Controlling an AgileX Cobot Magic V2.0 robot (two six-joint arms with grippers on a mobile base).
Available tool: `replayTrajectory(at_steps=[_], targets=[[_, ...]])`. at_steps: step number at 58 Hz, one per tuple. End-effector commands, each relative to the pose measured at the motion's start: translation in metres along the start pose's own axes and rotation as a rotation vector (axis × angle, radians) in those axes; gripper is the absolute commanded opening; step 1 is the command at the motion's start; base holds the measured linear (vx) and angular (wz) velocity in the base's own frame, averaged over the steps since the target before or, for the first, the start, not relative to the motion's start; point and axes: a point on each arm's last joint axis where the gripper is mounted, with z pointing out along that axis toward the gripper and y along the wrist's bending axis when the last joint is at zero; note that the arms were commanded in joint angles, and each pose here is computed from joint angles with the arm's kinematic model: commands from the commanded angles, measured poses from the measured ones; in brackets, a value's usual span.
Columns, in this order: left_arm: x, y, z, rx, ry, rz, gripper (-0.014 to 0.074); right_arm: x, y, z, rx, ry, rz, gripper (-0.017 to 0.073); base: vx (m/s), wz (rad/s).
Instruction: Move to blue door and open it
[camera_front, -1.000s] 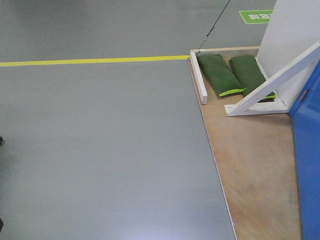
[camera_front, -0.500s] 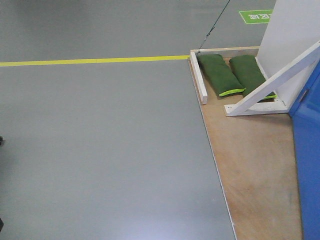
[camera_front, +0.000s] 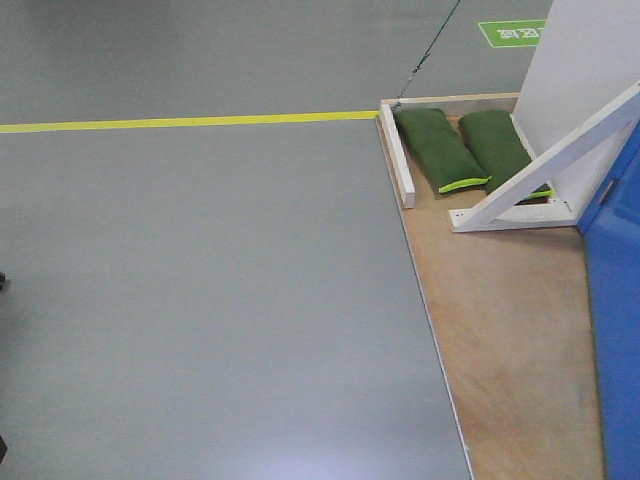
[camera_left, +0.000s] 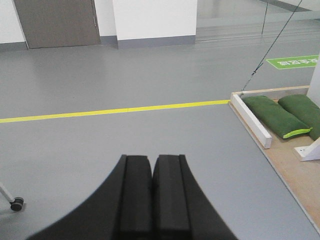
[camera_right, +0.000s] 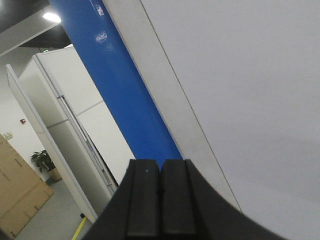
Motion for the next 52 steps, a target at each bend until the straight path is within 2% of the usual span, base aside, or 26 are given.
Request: replayTrajectory(at_steps=[1,7,10,17,23,25,28,33,39,52], targets=[[-0.017,0.0,-0.004,0.007,-0.123,-0.008,0.0073,-0.031,0.011,-0.009,-0.033,-0.143,-0.011,0.0012,0.0,0.0],[-0.017,0.0,-0.004,0.007,-0.123,-0.008,0.0073,-0.026,0.009,-0.006,-0.027,-0.132,0.006,0.0012,0.0,0.0],[-0.017,0.0,-0.004,0.007,-0.123,-0.008,0.0073,-0.024,0.008,-0.005,-0.021,-0.122,0.036,0.0012,0.0,0.0],[-0.017,0.0,-0.004,0.007,-0.123,-0.008,0.0073,-0.024,0.007,-0.005,-0.007,-0.087,0.202,0.0012,0.0,0.0],[-0.017,0.0,-0.004,0.007,-0.123,-0.008,0.0073,-0.023,0.016,-0.005,-0.037,0.042,0.329,0.0012,0.0,0.0],[-0.017,0.0,-0.004,0.007,-0.123,-0.008,0.0073,-0.023,0.02,-0.006,-0.058,0.095,0.361,0.0012,0.0,0.0],[-0.017,0.0,-0.004,0.007,-0.123,-0.008,0.0073,-0.023,0.028,-0.008,-0.094,0.164,0.379,0.0012,0.0,0.0],[-0.017,0.0,-0.004,0.007,-0.123,-0.008,0.0073,-0.027,0.036,-0.011,-0.144,0.224,0.31,0.0012,0.0,0.0],[-0.017,0.0,-0.004,0.007,-0.123,-0.008,0.0073,-0.038,0.047,-0.014,-0.185,0.201,0.178,0.0012,0.0,0.0],[-0.017,0.0,-0.004,0.007,-0.123,-0.008,0.0073,-0.047,0.059,-0.017,-0.209,0.169,0.061,0.0012,0.0,0.0]])
